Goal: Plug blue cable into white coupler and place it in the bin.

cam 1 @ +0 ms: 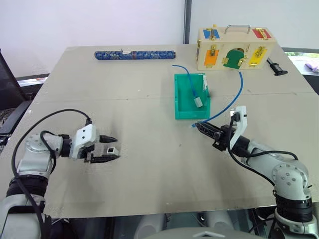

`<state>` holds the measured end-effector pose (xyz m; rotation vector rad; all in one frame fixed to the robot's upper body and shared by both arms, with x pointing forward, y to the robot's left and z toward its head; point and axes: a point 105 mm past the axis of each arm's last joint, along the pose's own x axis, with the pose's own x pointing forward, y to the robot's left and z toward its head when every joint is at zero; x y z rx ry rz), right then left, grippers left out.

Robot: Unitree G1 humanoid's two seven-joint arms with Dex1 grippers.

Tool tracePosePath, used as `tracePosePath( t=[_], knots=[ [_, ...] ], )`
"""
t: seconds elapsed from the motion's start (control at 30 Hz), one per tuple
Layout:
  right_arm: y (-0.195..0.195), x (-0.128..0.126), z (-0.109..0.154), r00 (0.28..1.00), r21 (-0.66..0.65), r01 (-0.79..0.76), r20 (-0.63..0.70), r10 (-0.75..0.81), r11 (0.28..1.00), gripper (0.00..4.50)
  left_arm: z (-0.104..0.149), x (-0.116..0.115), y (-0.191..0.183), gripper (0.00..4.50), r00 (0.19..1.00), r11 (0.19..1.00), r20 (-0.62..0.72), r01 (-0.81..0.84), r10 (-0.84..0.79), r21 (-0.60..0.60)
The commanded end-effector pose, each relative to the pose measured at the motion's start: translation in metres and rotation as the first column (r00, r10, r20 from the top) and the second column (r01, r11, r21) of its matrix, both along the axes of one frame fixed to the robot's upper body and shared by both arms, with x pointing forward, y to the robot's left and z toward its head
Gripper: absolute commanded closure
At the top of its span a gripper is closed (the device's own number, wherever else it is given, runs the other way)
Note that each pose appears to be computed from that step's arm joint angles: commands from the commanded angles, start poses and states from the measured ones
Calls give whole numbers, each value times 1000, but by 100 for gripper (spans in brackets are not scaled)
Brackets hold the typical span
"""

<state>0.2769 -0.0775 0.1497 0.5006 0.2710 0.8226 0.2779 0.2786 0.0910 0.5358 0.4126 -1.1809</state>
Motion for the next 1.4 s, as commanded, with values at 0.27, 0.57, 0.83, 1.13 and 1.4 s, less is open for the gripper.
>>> tracePosePath(
  t=[0.27,0.57,0.83,1.13,1.4],
  knots=[
    [-3,-3,13,998,-16,-2,65,3,1000,450,0,-5,-9,410,998,998,8,66,-66,-4],
    [0,-6,21,947,-260,-59,290,136,964,450,26,5,-109,410,989,979,67,140,-132,-146],
    [2,-9,24,869,-475,-139,363,337,869,450,18,18,-181,410,981,979,22,194,-193,-69],
    [12,2,28,765,-639,-228,349,541,734,450,6,44,-219,410,960,960,31,278,-279,48],
    [22,20,4,732,-724,-259,285,619,639,450,-4,48,-224,410,939,935,39,336,-342,115]
  ],
)
